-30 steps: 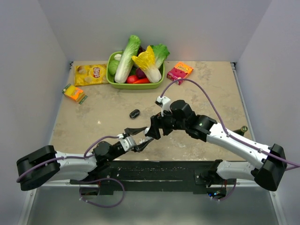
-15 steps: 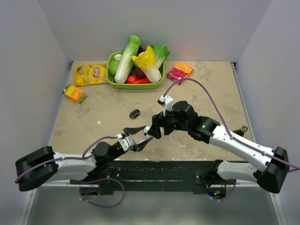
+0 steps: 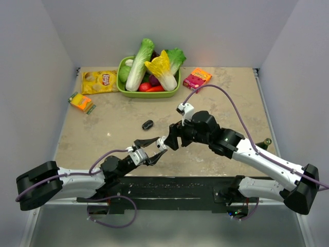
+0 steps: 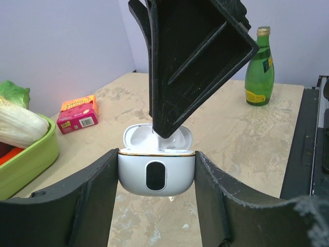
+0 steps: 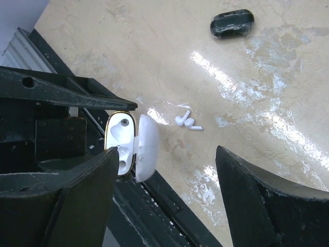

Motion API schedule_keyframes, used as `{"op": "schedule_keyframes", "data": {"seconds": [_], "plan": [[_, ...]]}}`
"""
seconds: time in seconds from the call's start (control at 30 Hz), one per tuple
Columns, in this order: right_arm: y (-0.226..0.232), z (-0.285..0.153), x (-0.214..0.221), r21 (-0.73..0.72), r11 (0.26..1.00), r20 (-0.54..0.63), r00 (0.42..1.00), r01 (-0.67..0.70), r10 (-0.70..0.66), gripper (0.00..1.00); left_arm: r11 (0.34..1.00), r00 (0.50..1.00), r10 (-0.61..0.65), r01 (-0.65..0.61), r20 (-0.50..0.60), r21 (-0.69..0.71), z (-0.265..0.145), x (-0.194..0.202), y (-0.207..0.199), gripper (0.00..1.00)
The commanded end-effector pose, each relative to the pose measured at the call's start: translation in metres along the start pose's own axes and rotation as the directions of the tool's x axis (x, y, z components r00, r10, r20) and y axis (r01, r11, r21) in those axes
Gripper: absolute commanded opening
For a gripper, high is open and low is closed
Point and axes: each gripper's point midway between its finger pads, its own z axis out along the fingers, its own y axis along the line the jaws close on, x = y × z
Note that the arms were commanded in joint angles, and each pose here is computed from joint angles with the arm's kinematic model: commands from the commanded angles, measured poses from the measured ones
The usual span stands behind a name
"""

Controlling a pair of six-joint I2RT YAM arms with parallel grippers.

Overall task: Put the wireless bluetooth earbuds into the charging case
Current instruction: Open the charging case, then adjust the charging case.

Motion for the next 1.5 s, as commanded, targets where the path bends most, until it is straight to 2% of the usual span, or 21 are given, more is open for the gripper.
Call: {"op": "schedule_keyframes", "data": {"seconds": [0.0,0.27,0.6,0.87,1.23,1.27,1.3,1.37,1.47], "plan": [[-0.005,-0.006,-0.009,0.029,1.000,0.043,0.999,-0.010,0.009,0.78,0.999,0.992,0.017,-0.013,0.128,-0.031,0.002,-0.034,0.007,0.00],[0.018,-0.013,-0.025,-0.083,0.996,0.111,0.993,-0.017,0.026,0.77,0.999,0.991,0.018,-0.014,0.129,-0.034,0.002,-0.035,0.008,0.00],[0.025,0.004,-0.016,-0.145,0.987,0.067,0.994,-0.073,0.083,0.54,0.999,0.989,0.019,-0.014,0.144,-0.036,0.002,-0.039,0.009,0.00],[0.023,0.010,-0.013,-0.143,0.987,0.059,0.994,-0.078,0.087,0.43,0.999,0.989,0.020,-0.014,0.147,-0.039,0.001,-0.040,0.009,0.00],[0.027,0.012,-0.011,-0.170,0.982,0.051,0.995,-0.076,0.086,0.14,0.998,0.988,0.016,-0.008,0.152,-0.058,-0.002,-0.038,0.012,0.00],[0.027,0.011,-0.011,-0.171,0.982,0.054,0.995,-0.074,0.084,0.04,0.998,0.989,0.012,-0.003,0.147,-0.058,-0.002,-0.037,0.012,0.00],[0.027,0.010,-0.012,-0.171,0.983,0.059,0.995,-0.064,0.075,0.00,0.998,0.989,0.009,0.000,0.146,-0.062,-0.002,-0.036,0.012,0.00],[0.023,0.006,-0.018,-0.149,0.988,0.088,0.995,-0.028,0.041,0.00,0.997,0.990,-0.005,0.015,0.142,-0.069,-0.002,-0.035,0.013,0.00],[0.020,-0.004,-0.027,-0.116,0.992,0.116,0.993,0.048,-0.035,0.00,0.994,0.993,-0.047,0.057,0.108,-0.090,-0.001,-0.028,0.016,0.30]]}}
